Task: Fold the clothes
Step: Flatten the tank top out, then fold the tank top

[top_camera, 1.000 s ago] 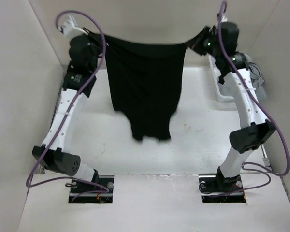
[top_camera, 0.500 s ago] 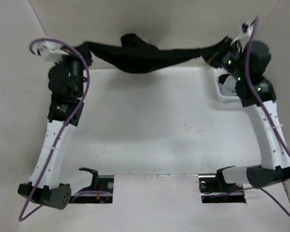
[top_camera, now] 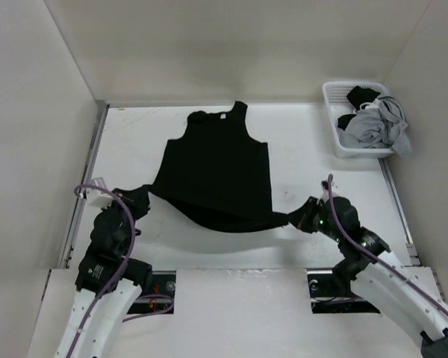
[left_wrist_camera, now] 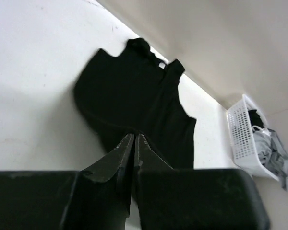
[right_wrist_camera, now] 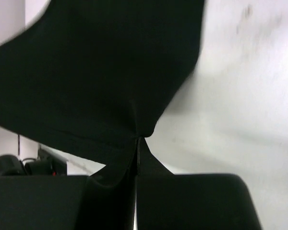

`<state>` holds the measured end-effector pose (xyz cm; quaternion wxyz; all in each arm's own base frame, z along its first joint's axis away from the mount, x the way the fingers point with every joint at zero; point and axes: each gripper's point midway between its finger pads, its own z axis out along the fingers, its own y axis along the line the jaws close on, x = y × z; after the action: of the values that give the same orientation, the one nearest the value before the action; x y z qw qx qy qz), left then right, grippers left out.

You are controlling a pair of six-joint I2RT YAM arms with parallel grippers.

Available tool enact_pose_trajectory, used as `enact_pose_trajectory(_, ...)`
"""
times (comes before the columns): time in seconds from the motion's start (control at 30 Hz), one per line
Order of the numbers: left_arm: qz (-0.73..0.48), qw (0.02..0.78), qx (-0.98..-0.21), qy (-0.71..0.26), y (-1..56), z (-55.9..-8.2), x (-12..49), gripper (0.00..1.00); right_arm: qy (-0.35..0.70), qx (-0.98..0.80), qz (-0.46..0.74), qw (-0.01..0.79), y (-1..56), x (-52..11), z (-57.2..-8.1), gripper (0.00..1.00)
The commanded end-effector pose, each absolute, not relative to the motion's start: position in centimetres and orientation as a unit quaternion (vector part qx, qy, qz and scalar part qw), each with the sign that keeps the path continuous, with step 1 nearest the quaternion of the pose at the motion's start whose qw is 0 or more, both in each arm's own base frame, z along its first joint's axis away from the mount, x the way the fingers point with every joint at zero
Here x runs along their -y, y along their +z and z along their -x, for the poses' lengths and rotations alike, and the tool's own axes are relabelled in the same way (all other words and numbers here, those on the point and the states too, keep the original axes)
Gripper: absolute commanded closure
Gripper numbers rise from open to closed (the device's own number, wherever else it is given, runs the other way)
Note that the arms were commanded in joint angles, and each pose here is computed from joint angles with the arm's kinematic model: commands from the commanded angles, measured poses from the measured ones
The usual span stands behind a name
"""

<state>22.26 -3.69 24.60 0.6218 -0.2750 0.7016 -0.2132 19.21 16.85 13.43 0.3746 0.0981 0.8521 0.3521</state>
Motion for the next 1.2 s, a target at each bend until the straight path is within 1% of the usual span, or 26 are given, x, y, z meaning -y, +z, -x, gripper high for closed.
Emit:
enact_pose_trajectory(0.0,0.307,0.559,-0.743,-0.202,19.8,-20.0,3.5,0.97,0.391,-0.838,-0.138,0.356,12.8,-17.5,-17.0,1.00)
enact_pose_trajectory(0.13,0.336,0.547,-0.732,-0.228,19.5,-18.7,3.5,0.97,0.395,-0.851,-0.134,0.319,11.3,-18.2,-14.0,1.00)
enact_pose_trajectory(0.23,0.355,0.557,-0.714,-0.234,20.4,-18.0,2.7,0.97,0.401,-0.855,-0.120,0.306,11.6,-19.1,-12.8,1.00)
enact_pose_trajectory(0.3,0.364,0.574,-0.696,-0.231,21.5,-17.9,1.9,0.97,0.405,-0.853,-0.111,0.311,12.4,-19.9,-12.9,1.00)
enact_pose_trajectory(0.37,0.374,0.591,-0.679,-0.225,22.8,-18.4,1.3,0.96,0.398,-0.853,-0.089,0.327,13.5,-20.8,-14.0,1.00)
enact_pose_trajectory(0.43,0.373,0.605,-0.667,-0.224,24.2,-20.1,1.4,0.96,0.385,-0.850,-0.073,0.351,15.2,-21.7,-16.6,1.00)
enact_pose_trajectory(0.53,0.370,0.619,-0.656,-0.225,25.9,-24.2,2.3,0.96,0.381,-0.832,-0.065,0.398,18.6,-22.5,-22.3,1.00)
enact_pose_trajectory(0.67,0.377,0.638,-0.635,-0.219,28.3,-30.6,2.7,0.96,0.379,-0.806,-0.083,0.447,23.1,-21.8,-31.7,1.00)
enact_pose_trajectory(0.7,0.381,0.642,-0.630,-0.214,28.9,-32.6,2.6,0.96,0.381,-0.803,-0.084,0.451,23.8,-21.9,-33.3,1.00)
enact_pose_trajectory(0.73,0.387,0.648,-0.623,-0.208,29.6,-35.2,2.3,0.96,0.385,-0.798,-0.084,0.456,24.9,-22.0,-36.2,1.00)
enact_pose_trajectory(0.77,0.393,0.650,-0.618,-0.203,30.0,-36.7,1.9,0.96,0.386,-0.796,-0.088,0.457,25.4,-21.8,-38.0,1.00)
enact_pose_trajectory(0.87,0.409,0.649,-0.615,-0.182,30.0,-43.4,0.6,0.96,0.395,-0.792,-0.094,0.456,26.6,-22.3,-44.8,1.00)
enact_pose_trajectory(0.93,0.409,0.637,-0.633,-0.162,28.7,-48.0,0.0,0.96,0.393,-0.796,-0.109,0.446,25.8,-22.3,-49.3,1.00)
enact_pose_trajectory(1.0,0.403,0.622,-0.655,-0.147,26.8,-52.0,-0.1,0.92,0.390,-0.801,-0.125,0.437,24.6,-22.3,-53.4,0.99)
enact_pose_trajectory(1.03,0.399,0.613,-0.667,-0.143,25.8,-53.7,-0.2,0.88,0.390,-0.802,-0.133,0.433,23.8,-22.5,-55.2,0.94)
enact_pose_trajectory(1.07,0.398,0.604,-0.675,-0.142,25.0,-54.9,-0.4,0.80,0.394,-0.801,-0.139,0.429,23.1,-22.9,-56.7,0.85)
enact_pose_trajectory(1.1,0.398,0.597,-0.682,-0.140,24.2,-55.7,-0.7,0.73,0.397,-0.799,-0.146,0.427,22.6,-23.1,-57.8,0.74)
enact_pose_trajectory(1.13,0.400,0.596,-0.682,-0.141,24.1,-55.9,-1.1,0.67,0.399,-0.798,-0.149,0.427,22.0,-23.3,-58.6,0.63)
enact_pose_trajectory(1.17,0.405,0.598,-0.678,-0.138,24.1,-55.7,-1.8,0.64,0.400,-0.796,-0.151,0.428,21.6,-23.4,-59.1,0.56)
